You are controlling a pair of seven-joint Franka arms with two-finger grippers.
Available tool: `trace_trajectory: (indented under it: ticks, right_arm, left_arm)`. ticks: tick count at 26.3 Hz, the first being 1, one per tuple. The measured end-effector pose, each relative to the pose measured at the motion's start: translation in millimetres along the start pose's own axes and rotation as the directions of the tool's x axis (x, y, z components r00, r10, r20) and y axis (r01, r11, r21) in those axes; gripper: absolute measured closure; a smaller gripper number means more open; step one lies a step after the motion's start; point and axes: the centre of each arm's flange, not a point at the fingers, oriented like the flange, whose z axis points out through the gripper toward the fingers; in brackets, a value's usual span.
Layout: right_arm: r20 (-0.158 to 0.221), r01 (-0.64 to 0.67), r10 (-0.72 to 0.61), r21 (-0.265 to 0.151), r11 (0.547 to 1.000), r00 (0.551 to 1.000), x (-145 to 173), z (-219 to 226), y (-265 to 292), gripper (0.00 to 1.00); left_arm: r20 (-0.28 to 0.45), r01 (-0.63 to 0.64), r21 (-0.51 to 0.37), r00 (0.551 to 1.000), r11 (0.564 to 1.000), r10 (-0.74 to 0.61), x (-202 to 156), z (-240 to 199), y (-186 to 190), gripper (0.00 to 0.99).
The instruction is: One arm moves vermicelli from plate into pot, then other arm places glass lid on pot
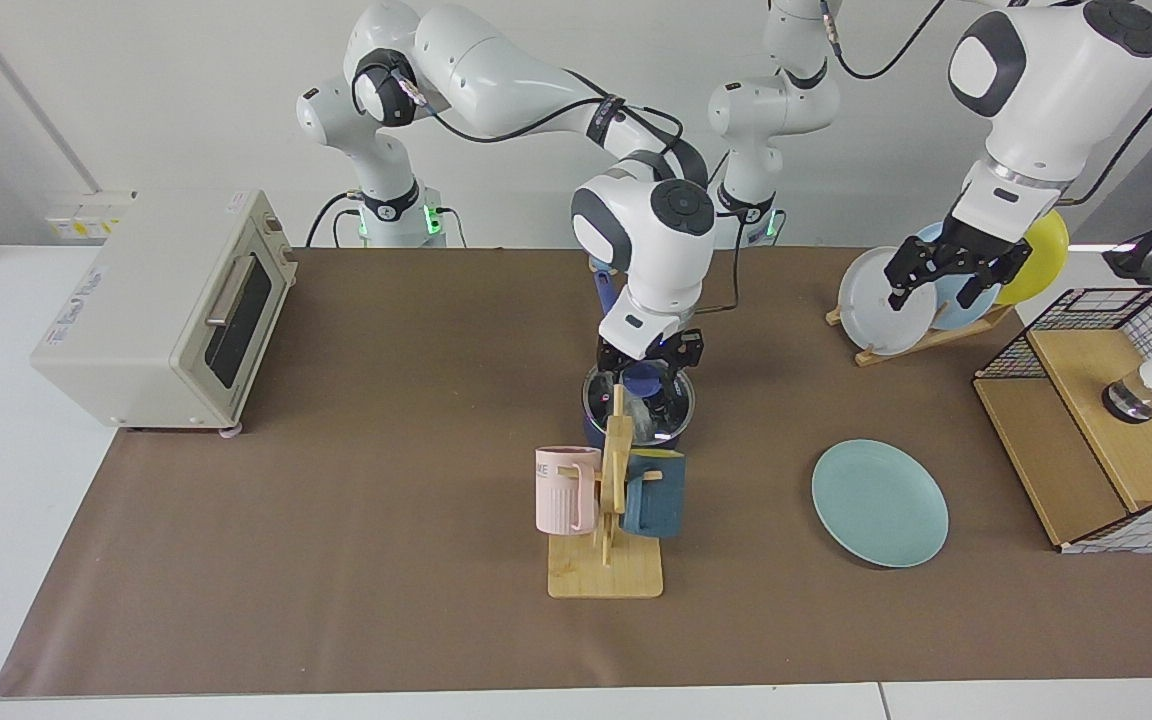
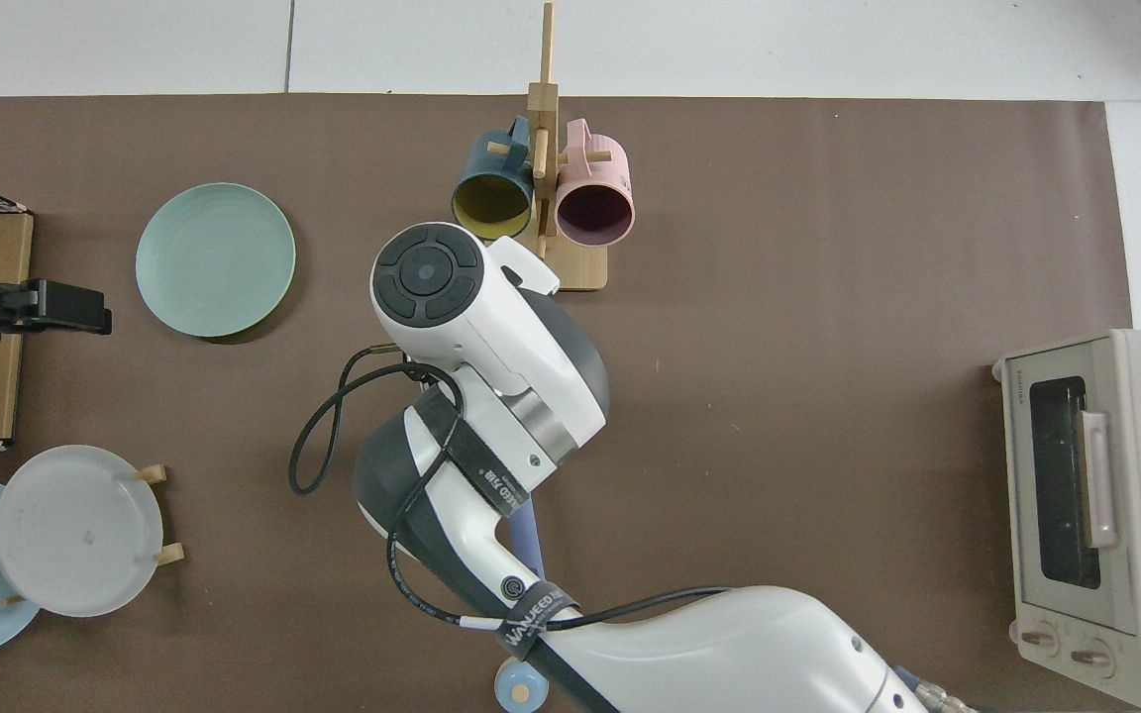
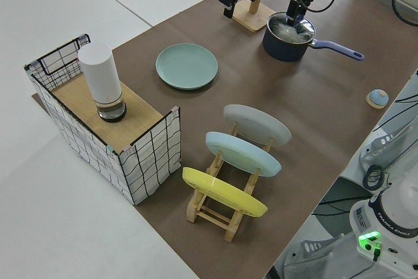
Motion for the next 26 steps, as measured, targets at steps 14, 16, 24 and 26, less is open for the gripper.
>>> trace_trajectory:
  ticks: [14,16,24,26]
  right_arm:
    - [-0.04,-0.056,0.057,0.01,0.998,0.998,2.1,-85.6,46.7,0.0]
    - [-0.053,-0.093,0.094,0.021,0.995,0.994,3.6,-121.4,78.1,0.0]
    - [-0.065,-0.167,0.164,-0.04,0.985,0.984,2.0,-170.8,217.1,0.0]
    - [-0.054,-0.162,0.159,-0.059,0.985,0.986,-0.6,-171.1,249.7,0.0]
  left_arm:
    - [-0.001,0.0,0.0,1.0,1.0,0.0,-0.2,-0.8,0.0,0.0]
    - [-0.002,0.0,0.0,1.0,1.0,0.0,-0.2,-0.9,0.0,0.0]
    - [-0.002,0.0,0.0,1.0,1.0,0.0,-0.3,-1.0,0.1,0.0]
    - [-0.002,0.0,0.0,1.0,1.0,0.0,-0.3,-1.1,0.1,0.0]
